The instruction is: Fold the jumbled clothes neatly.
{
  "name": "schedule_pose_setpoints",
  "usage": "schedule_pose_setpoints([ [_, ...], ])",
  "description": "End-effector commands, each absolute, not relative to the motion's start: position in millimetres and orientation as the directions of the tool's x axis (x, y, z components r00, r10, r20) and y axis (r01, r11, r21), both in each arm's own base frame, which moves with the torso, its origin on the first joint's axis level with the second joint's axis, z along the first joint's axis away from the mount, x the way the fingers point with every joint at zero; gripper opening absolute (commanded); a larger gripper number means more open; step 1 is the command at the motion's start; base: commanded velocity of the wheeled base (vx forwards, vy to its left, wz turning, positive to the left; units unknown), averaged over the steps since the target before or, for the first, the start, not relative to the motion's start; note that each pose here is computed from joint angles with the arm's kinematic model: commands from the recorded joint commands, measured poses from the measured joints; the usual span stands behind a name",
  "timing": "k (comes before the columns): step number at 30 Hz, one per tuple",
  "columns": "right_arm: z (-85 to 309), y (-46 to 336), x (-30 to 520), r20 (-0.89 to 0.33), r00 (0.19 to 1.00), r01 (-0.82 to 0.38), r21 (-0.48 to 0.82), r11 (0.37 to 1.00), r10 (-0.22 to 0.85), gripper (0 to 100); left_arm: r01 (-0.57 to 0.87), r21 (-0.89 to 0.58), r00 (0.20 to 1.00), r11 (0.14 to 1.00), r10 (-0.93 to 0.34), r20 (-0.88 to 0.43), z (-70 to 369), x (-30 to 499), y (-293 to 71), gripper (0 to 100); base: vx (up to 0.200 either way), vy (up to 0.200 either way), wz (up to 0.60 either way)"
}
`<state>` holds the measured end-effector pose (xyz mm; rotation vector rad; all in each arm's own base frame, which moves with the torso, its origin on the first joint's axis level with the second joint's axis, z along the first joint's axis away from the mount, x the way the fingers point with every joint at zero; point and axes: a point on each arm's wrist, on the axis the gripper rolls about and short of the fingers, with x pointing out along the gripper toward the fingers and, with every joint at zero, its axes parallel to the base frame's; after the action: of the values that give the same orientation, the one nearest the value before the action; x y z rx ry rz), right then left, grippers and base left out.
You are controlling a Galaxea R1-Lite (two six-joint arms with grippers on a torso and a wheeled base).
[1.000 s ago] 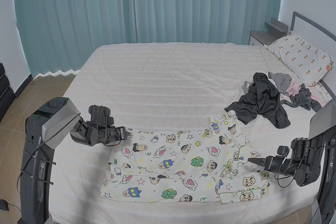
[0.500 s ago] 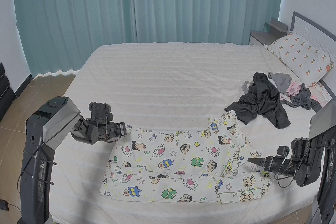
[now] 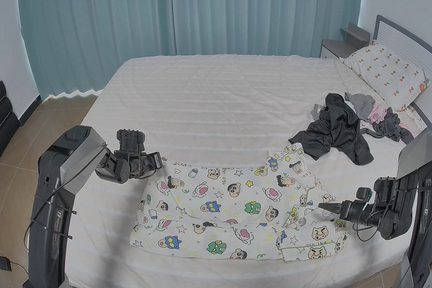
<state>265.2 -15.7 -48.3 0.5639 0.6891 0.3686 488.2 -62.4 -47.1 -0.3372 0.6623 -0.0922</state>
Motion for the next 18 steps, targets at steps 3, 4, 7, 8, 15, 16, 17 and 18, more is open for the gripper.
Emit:
schedule_pose_setpoints([
  [3, -48, -16, 266, -0.485, 0.722, -0.141, 0.595, 0.791, 0.494, 100, -0.03, -0.334, 0.789, 0.942, -0.182, -0.586, -49, 491, -62, 100, 0.0, 0.0, 0.0],
  [4, -48, -16, 266, -0.485, 0.722, -0.141, 0.595, 0.791, 0.494, 100, -0.032, -0.333, 0.79, 0.942, -0.181, -0.586, -49, 491, -62, 100, 0.0, 0.0, 0.0],
  [7, -48, -16, 266, -0.485, 0.722, -0.141, 0.595, 0.791, 0.494, 100, -0.033, -0.333, 0.789, 0.942, -0.179, -0.587, -48, 490, -62, 100, 0.0, 0.0, 0.0],
  [8, -48, -16, 266, -0.485, 0.722, -0.141, 0.595, 0.791, 0.494, 100, -0.034, -0.333, 0.785, 0.942, -0.181, -0.592, -49, 489, -61, 100, 0.0, 0.0, 0.0],
  [15, -48, -16, 266, -0.485, 0.722, -0.141, 0.595, 0.791, 0.494, 100, -0.025, -0.329, 0.752, 0.944, -0.199, -0.628, -59, 480, -59, 100, 0.0, 0.0, 0.0],
  [16, -48, -16, 266, -0.486, 0.721, -0.14, 0.596, 0.791, 0.494, 100, -0.015, -0.324, 0.746, 0.946, -0.205, -0.634, -60, 478, -60, 100, 0.0, 0.0, 0.0],
  [17, -48, -16, 266, -0.485, 0.722, -0.141, 0.595, 0.791, 0.494, 100, -0.007, -0.317, 0.737, 0.948, -0.209, -0.643, -63, 476, -60, 100, 0.0, 0.0, 0.0],
  [18, -48, -16, 266, -0.486, 0.721, -0.14, 0.596, 0.791, 0.494, 100, 0.002, -0.313, 0.736, 0.95, -0.213, -0.642, -63, 476, -60, 100, 0.0, 0.0, 0.0],
])
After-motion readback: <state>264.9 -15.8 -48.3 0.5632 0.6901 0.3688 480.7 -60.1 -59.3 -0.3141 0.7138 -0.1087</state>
